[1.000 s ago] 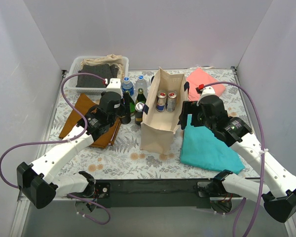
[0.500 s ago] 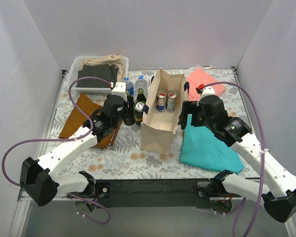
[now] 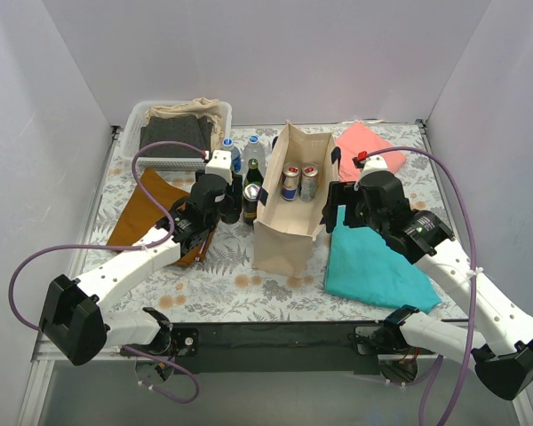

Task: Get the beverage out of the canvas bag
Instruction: Place the drink at the center of the board.

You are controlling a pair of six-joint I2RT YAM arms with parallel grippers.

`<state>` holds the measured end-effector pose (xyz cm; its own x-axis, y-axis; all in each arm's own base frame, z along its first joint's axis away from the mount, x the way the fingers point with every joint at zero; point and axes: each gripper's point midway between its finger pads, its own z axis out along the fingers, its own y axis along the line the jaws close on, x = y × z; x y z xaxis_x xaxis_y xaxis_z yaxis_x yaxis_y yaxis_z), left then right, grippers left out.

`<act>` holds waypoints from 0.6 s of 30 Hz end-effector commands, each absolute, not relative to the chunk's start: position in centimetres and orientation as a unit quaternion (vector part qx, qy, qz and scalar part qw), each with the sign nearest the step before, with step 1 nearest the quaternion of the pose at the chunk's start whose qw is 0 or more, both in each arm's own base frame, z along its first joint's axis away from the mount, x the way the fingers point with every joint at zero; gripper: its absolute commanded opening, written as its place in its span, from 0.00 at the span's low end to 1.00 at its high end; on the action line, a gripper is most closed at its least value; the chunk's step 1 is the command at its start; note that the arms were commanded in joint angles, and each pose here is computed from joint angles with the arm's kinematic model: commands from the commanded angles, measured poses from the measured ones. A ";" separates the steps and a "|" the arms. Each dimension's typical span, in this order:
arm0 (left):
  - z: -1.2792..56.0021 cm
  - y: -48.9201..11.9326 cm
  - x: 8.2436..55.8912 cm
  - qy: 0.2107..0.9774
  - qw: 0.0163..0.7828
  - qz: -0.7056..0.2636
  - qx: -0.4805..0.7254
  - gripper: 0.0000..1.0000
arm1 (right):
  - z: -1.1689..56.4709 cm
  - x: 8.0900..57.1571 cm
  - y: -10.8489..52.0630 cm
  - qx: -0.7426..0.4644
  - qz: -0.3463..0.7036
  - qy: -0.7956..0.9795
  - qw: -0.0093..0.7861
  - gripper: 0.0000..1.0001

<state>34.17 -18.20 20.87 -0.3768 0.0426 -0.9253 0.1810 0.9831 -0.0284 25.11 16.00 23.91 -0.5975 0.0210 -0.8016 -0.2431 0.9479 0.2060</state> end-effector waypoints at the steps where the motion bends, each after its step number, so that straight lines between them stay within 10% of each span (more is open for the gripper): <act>1: 23.5 -17.7 35.6 0.790 0.610 -0.063 0.033 0.00 | 24.7 25.6 16.0 -0.067 0.147 0.875 0.456 0.97; 18: 21.2 -18.2 36.4 0.784 0.616 -0.072 0.013 0.00 | 24.5 25.4 15.9 -0.064 0.148 0.876 0.455 0.97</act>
<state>35.00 -18.30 17.69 -0.3630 0.0227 -0.9315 0.1513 0.9879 -0.0349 25.17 16.02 23.77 -0.6008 0.0195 -0.7992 -0.2413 0.9486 0.2045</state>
